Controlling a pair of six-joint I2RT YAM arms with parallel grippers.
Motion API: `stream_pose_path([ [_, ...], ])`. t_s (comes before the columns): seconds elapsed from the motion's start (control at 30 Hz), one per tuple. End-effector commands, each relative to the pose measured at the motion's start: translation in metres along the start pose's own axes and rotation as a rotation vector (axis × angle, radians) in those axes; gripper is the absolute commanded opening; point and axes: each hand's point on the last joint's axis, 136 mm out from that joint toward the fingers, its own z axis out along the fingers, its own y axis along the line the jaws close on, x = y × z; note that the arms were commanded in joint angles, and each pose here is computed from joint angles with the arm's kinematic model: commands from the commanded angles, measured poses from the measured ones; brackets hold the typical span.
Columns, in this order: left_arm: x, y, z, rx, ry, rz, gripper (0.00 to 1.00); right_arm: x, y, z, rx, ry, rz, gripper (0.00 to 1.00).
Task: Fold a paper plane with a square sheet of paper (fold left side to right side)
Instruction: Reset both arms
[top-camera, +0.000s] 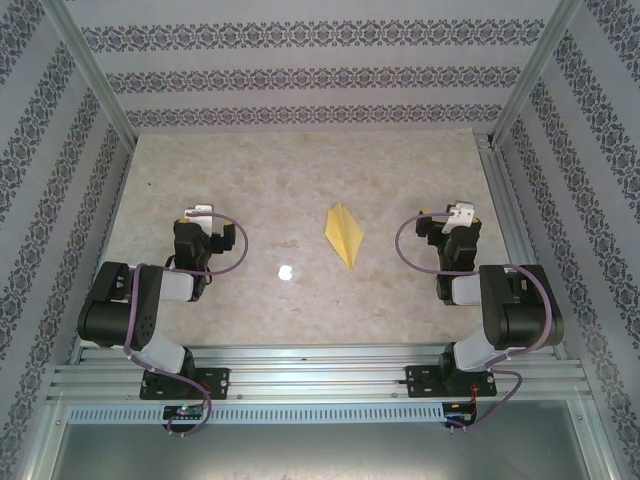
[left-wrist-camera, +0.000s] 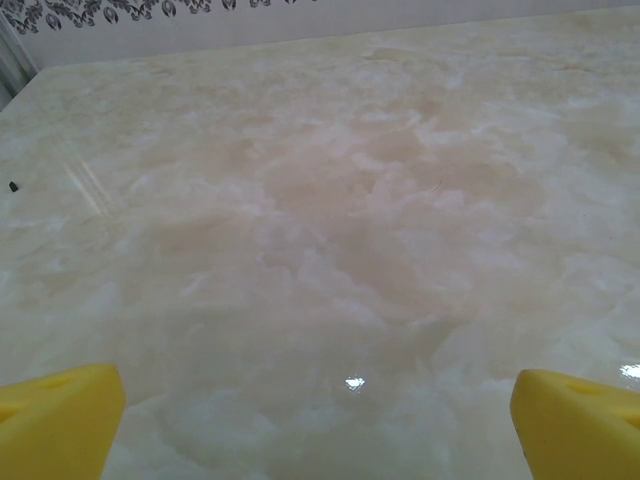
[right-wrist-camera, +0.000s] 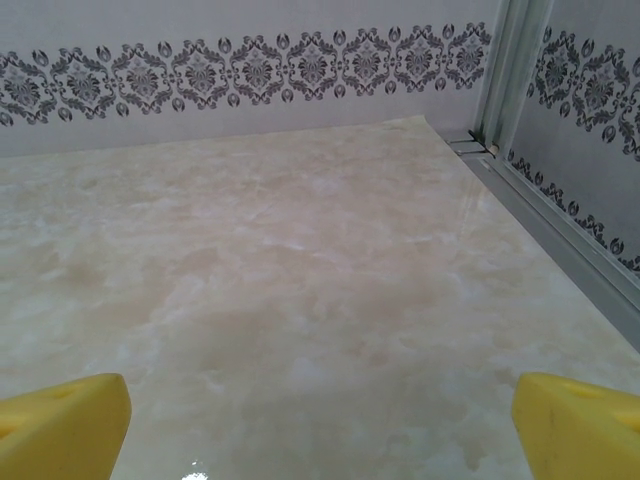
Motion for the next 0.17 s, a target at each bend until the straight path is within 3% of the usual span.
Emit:
stream_pose_path([
  [0.0, -0.0186, 0.0007, 0.0006, 0.013, -0.06, -0.005, 1.0, -0.0106, 0.0146, -0.0006, -0.066, -0.039, -0.035, 0.98],
  [0.13, -0.0183, 0.0005, 0.0006, 0.014, -0.059, -0.005, 1.0, -0.0045, 0.0067, 0.0015, -0.02, -0.006, -0.025, 0.98],
])
